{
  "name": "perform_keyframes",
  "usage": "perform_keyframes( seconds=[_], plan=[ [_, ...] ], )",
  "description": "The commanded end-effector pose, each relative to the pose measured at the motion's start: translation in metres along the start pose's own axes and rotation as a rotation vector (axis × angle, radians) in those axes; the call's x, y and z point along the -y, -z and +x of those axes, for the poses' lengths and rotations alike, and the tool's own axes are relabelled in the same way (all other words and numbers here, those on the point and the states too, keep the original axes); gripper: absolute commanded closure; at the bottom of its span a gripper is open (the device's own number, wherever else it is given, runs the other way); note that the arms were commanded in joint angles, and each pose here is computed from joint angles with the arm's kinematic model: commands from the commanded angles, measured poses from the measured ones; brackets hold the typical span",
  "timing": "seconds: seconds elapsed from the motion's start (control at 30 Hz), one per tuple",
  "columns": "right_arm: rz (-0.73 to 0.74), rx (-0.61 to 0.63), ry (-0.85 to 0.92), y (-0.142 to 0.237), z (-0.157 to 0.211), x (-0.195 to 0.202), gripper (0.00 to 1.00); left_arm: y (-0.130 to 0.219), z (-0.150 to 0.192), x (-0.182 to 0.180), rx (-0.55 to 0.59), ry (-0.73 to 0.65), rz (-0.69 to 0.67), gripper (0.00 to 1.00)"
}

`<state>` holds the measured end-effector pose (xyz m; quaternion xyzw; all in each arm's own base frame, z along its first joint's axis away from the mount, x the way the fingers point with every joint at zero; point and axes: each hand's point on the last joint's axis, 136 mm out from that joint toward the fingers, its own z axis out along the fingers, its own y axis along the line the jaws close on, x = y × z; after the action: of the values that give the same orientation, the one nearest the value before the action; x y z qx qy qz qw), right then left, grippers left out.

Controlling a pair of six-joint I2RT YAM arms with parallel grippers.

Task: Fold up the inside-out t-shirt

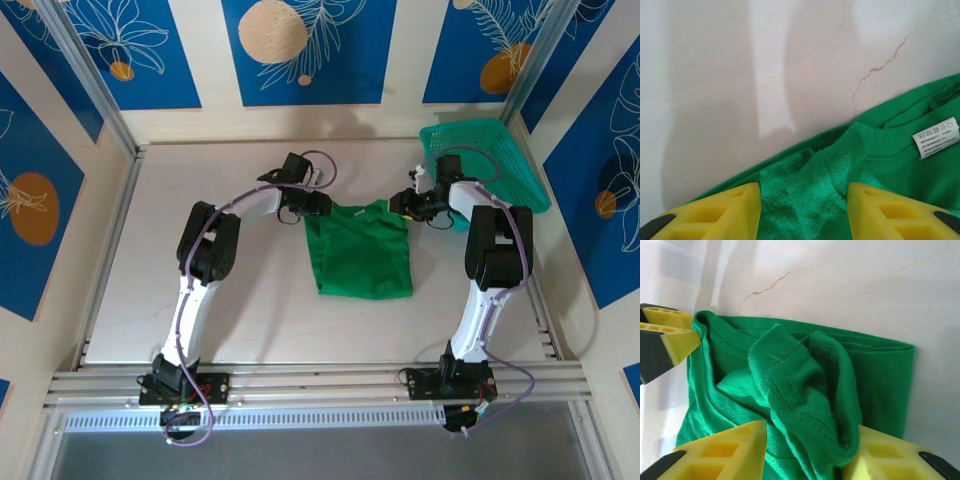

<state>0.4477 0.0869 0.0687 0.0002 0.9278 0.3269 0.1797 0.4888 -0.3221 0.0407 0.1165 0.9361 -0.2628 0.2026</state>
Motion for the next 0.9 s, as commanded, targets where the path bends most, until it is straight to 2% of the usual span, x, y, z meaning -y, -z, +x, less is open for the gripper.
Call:
perform_keyframes(
  seconds=[0.0, 0.1, 0.17, 0.23, 0.27, 0.53, 0.57, 0.67, 0.7, 0.87],
  plan=[
    [0.021, -0.007, -0.018, -0.003, -0.002, 0.009, 0.62, -0.007, 0.003, -0.002, -0.019, 0.017, 0.028, 0.58],
    [0.011, -0.008, -0.023, -0.005, -0.002, 0.011, 0.83, -0.008, 0.001, 0.008, -0.006, -0.013, 0.088, 0.74],
    [0.013, -0.01, -0.023, -0.006, -0.002, 0.012, 0.89, -0.007, -0.001, 0.013, 0.007, -0.037, 0.119, 0.82],
    [0.004, -0.007, -0.024, -0.005, -0.001, 0.012, 0.92, -0.005, -0.004, 0.018, 0.02, -0.063, 0.148, 0.97],
    [0.003, -0.006, -0.028, -0.005, -0.001, 0.013, 0.93, -0.004, -0.004, 0.021, 0.029, -0.075, 0.158, 1.0],
    [-0.026, 0.017, 0.0, 0.011, -0.003, -0.003, 0.95, 0.034, -0.024, 0.039, 0.148, -0.169, 0.176, 1.0],
    [-0.025, 0.023, 0.007, 0.013, -0.003, -0.005, 0.95, 0.037, -0.026, 0.04, 0.154, -0.171, 0.174, 0.97],
    [-0.035, 0.028, 0.013, 0.016, -0.003, -0.009, 0.95, 0.039, -0.028, 0.037, 0.147, -0.145, 0.151, 0.67],
    [-0.037, 0.024, 0.01, 0.015, -0.002, -0.009, 0.95, 0.036, -0.027, 0.037, 0.132, -0.14, 0.153, 0.62],
    [-0.041, 0.017, 0.012, 0.011, 0.0, -0.008, 0.95, 0.018, -0.018, 0.023, 0.077, -0.1, 0.113, 0.6]
  ],
)
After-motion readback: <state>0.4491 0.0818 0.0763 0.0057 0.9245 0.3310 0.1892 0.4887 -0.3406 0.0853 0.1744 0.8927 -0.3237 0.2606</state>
